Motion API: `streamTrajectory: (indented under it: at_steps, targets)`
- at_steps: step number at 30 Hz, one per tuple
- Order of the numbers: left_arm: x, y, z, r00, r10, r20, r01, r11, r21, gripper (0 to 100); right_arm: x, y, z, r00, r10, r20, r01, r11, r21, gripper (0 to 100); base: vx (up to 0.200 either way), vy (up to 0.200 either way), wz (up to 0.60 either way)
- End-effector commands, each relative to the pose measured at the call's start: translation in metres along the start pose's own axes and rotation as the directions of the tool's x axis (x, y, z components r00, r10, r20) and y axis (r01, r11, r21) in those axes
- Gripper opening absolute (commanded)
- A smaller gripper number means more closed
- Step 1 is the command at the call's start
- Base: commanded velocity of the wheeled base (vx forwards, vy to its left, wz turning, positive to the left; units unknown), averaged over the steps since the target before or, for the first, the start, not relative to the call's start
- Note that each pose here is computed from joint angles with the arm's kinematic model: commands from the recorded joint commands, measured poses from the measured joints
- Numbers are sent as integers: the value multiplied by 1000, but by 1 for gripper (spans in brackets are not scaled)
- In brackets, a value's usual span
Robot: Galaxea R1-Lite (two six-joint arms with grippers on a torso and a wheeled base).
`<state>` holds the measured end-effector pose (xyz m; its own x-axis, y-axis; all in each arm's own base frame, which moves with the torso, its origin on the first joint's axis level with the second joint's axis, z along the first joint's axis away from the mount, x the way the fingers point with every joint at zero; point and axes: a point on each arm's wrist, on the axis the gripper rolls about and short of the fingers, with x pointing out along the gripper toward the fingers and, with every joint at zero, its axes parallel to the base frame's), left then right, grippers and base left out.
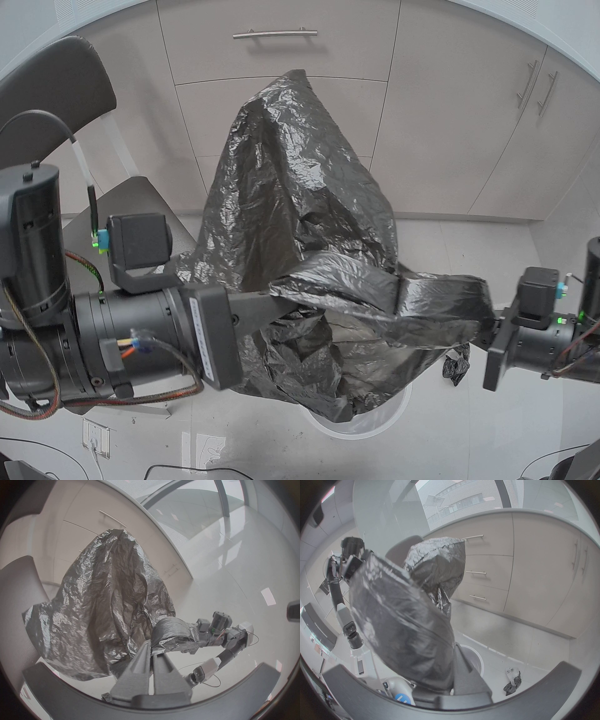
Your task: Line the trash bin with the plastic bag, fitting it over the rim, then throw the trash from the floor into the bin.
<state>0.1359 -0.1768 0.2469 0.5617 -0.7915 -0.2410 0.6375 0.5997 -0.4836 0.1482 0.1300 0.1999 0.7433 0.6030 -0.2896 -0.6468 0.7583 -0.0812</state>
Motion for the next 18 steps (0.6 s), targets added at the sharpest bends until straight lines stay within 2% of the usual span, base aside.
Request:
streamTrajectory:
  at_steps: [1, 6, 11, 18]
  targets:
    - [5, -7, -9, 998, -45, -48, 48, 997, 66, 0, -68, -6, 10, 991, -9, 135, 7, 1000, 14, 0, 0, 0, 0]
    - [4, -9, -9, 997, -52, -48, 55, 996, 67, 0, -90, -6, 6, 992, -9, 129, 7, 1000, 12, 0, 0, 0, 0]
    - [5, -16, -8, 996, -69, -64, 73, 995, 67, 0, -100, -3, 9, 986, 11, 164, -13, 1000, 7, 0, 0, 0, 0]
    - [0, -21, -6, 994, -98, -58, 99, 995, 13, 0, -102, -3, 7, 987, 13, 163, -14, 1000, 8, 0, 0, 0, 0]
